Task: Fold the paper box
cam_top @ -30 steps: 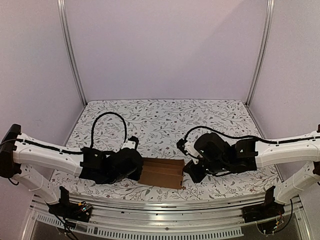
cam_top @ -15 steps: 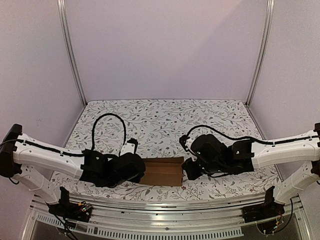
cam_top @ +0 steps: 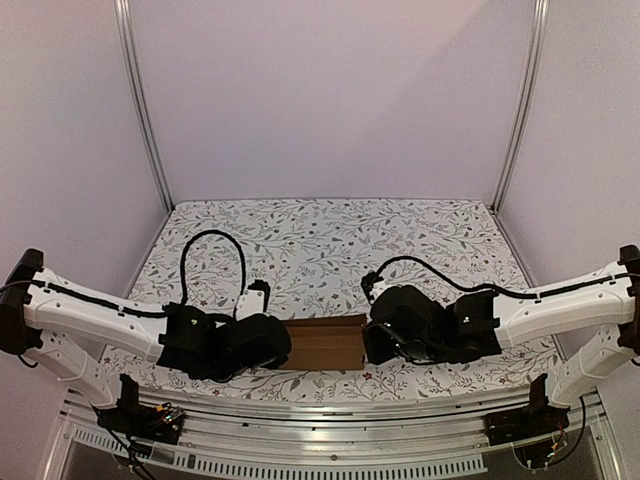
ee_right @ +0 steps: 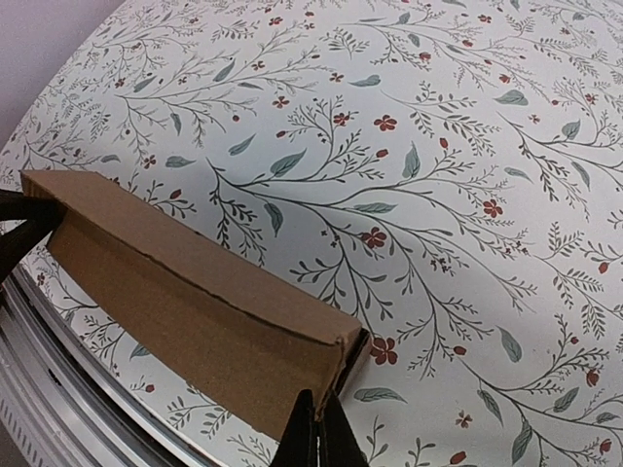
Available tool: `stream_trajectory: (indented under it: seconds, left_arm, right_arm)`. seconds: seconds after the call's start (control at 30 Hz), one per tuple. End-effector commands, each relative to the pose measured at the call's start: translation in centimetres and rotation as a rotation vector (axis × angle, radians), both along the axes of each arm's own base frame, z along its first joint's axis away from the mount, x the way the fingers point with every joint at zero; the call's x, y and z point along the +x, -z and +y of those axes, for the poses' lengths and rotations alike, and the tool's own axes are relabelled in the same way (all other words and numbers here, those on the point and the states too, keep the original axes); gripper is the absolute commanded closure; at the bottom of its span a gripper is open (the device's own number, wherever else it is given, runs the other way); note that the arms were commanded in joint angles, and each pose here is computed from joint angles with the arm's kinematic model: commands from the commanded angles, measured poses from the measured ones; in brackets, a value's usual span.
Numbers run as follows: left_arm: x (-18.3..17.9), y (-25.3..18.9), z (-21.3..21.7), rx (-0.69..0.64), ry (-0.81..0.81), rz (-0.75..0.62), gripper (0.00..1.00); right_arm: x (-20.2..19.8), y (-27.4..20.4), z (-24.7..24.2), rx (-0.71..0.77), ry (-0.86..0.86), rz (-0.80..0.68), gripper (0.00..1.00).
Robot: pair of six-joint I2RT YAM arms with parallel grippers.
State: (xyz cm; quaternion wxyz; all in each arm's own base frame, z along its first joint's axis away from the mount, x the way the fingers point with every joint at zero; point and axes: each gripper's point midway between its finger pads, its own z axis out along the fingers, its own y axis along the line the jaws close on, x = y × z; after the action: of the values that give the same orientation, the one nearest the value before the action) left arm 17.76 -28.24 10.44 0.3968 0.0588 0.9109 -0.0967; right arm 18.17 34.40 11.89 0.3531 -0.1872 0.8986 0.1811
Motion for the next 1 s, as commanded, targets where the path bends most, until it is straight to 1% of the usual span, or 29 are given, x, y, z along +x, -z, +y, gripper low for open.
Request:
stream_trajectory:
  seconds: [0.0, 0.17, 0.47, 0.97]
  left_arm:
    - [-1.0, 0.1, 0.2, -0.003, -0.006, 0.015, 1.00]
    - [-1.0, -0.2, 0.4, -0.014, -0.028, 0.004, 1.00]
    - [-0.9, -0.8, 0.6, -0.025, -0.042, -0.015, 1.00]
    - [-1.1, -0.8, 0.4, -0.019, -0.045, -0.027, 1.00]
  right_arm:
    - [0.4, 0.3, -0.6, 0.004, 0.080, -0.036, 1.00]
    - [0.4, 0.8, -1.3, -0.004, 0.126, -0.050, 1.00]
    - [0.3, 1.1, -1.1, 0.003, 0.140, -0.047, 1.00]
    - [0.3, -1.5, 0.5, 0.041, 0.109, -0.079, 1.00]
